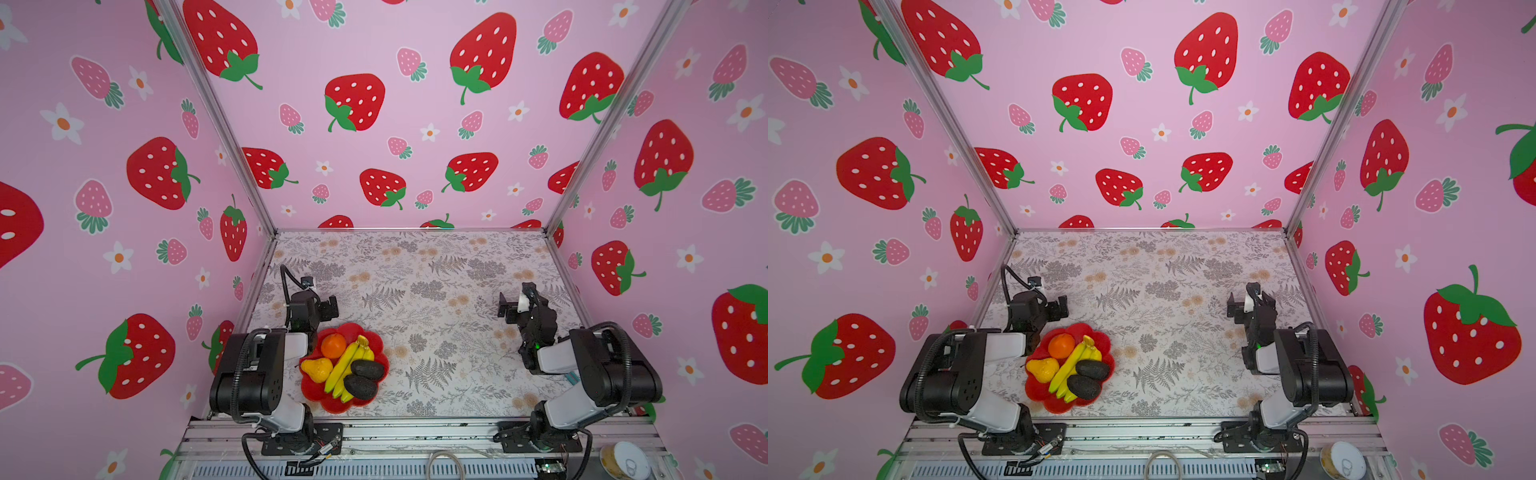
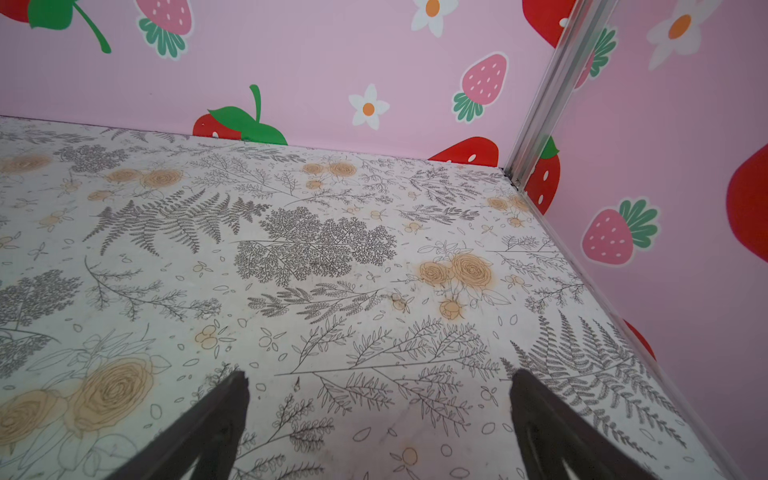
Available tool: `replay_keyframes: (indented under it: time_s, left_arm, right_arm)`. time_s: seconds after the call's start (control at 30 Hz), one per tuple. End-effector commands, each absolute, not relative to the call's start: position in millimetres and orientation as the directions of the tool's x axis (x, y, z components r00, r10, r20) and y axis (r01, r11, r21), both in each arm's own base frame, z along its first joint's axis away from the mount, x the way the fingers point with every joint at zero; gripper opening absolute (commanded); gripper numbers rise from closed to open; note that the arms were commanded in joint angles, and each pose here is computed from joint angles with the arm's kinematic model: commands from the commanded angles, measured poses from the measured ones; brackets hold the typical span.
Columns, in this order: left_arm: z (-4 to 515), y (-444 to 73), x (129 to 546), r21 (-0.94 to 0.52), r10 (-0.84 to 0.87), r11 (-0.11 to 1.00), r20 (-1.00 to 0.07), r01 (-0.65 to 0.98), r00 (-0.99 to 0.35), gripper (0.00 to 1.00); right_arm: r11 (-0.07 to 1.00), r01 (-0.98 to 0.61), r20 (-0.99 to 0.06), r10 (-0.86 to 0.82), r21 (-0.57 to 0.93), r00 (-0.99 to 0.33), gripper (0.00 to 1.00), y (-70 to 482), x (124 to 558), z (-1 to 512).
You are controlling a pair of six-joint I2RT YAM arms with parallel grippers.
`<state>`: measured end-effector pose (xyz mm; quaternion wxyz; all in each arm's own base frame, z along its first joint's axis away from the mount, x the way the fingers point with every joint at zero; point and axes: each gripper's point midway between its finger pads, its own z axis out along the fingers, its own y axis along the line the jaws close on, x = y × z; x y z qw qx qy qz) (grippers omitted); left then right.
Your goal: Place and organize the fake fruits in the fruit bowl
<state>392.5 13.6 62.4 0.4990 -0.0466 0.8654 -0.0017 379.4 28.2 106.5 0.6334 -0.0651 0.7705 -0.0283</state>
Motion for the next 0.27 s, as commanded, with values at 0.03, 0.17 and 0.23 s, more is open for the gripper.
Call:
replay_keyframes:
  time_s: [0.03, 0.17, 0.23]
  left_arm:
    - [84.6, 7.2, 404.5, -0.028, -0.037, 0.999, -0.908, -0.029, -0.418, 0.99]
    - [83.4, 7.2, 403.8, -0.028, -0.038, 0.999, -0.905, -0.030, -0.423, 0.99]
    - [83.5, 7.2, 403.8, -0.026, -0.036, 0.999, -0.905, -0.029, -0.423, 0.99]
  right_arm:
    - [0.988, -0.076, -0.980, -0.141, -0.131, -0.143, 0.99, 30.7, 384.6, 119.9]
    - [0.988, -0.077, -0.978, -0.142, -0.132, -0.150, 0.99, 30.6, 386.5, 118.5]
    - [0.988, -0.076, -0.979, -0.142, -0.132, -0.145, 0.99, 30.6, 384.6, 119.3]
